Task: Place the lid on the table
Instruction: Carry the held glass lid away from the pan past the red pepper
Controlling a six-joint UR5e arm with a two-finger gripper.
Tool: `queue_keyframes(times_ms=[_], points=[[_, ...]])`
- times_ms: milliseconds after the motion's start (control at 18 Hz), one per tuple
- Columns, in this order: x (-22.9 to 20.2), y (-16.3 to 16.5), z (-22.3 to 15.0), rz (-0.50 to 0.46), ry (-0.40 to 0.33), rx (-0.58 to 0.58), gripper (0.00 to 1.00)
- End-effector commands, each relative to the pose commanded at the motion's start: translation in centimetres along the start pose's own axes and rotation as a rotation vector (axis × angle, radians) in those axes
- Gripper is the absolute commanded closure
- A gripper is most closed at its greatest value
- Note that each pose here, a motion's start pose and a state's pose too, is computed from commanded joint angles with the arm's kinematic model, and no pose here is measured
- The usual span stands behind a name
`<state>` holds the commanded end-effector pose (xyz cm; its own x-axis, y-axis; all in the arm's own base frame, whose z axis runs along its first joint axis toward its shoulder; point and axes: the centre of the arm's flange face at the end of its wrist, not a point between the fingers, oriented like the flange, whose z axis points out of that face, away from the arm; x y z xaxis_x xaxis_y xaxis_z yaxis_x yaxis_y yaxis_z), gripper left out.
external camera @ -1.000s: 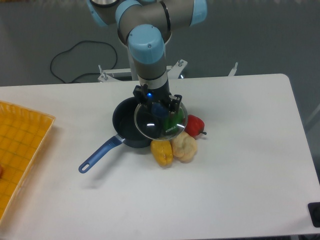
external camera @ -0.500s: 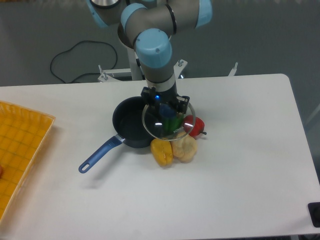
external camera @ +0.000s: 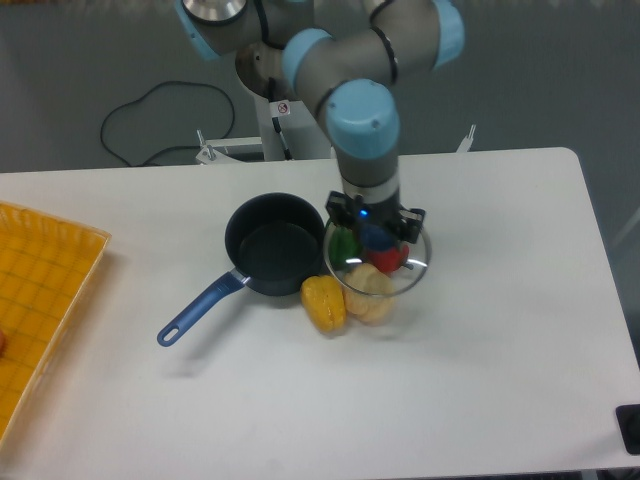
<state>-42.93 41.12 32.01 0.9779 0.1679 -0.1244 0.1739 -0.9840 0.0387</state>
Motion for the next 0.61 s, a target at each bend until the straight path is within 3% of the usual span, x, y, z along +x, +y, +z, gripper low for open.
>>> queue_keyframes(times_ms=[611], points=[[-6.4, 0.3, 4.1, -0.016, -0.015, 0.009, 0.41]])
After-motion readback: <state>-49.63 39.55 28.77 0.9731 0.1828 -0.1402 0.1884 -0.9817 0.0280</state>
